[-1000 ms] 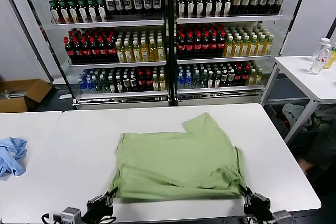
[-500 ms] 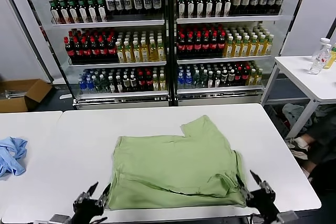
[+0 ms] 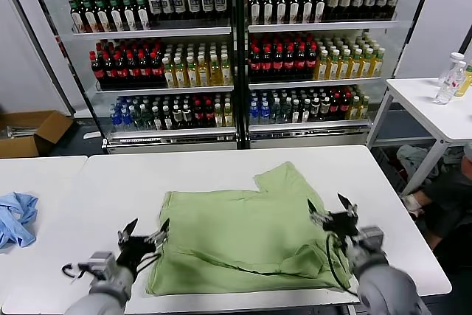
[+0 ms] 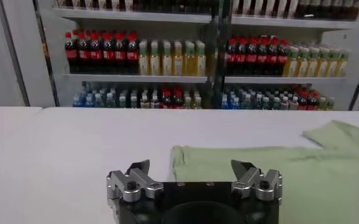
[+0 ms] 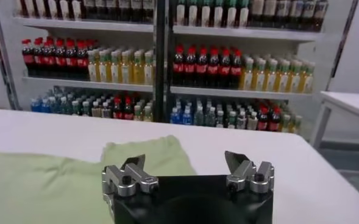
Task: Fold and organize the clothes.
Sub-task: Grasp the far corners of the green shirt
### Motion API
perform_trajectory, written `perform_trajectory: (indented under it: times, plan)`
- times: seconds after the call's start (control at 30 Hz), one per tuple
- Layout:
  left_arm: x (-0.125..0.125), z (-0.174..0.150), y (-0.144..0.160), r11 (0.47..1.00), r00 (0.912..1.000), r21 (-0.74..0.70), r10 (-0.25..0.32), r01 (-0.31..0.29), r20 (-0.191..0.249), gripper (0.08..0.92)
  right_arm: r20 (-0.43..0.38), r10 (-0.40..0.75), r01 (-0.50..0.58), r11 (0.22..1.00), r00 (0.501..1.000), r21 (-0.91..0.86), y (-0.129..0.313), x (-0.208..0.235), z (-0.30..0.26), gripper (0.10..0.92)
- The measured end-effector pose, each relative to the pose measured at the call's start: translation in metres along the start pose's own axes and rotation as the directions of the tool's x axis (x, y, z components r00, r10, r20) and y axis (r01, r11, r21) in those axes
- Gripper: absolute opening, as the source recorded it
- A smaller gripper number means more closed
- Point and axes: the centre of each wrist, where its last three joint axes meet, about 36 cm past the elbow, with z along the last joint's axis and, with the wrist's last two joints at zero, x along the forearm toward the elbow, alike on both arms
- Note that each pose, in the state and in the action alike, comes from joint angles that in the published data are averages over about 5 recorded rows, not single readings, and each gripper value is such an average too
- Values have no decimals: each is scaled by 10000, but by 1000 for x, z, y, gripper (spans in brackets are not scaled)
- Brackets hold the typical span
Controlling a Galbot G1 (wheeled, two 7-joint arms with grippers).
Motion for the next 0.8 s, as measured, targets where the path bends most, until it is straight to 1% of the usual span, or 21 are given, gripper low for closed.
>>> perform_trajectory:
  times: [0.2, 0.4, 0.6, 0.7, 0.8]
  plan:
    - [-59, -6, 0, 10000, 9996, -12, -55, 54, -281, 823, -536, -52, 47, 10000, 9985, -85, 3, -62, -13, 823]
    - [-108, -10, -1, 9996, 9967, -28, -270, 268, -766, 823, -1044, -44, 46, 10000, 9945, 13, 7, -115, -24, 823]
    - [-135, -11, -3, 9994, 9916, 5, -338, 341, -1250, 823, -1635, -5, 0, 10000, 9865, -26, 9, -155, -29, 818]
    - [-142, -11, -4, 9996, 9900, 8, -289, 293, -1381, 801, -1903, -47, 30, 10000, 9817, -92, 9, -168, -27, 770]
    - [-146, -12, -4, 9997, 9892, 31, -215, 221, -1449, 732, -2078, -96, 58, 9998, 9781, -185, 9, -176, -26, 688]
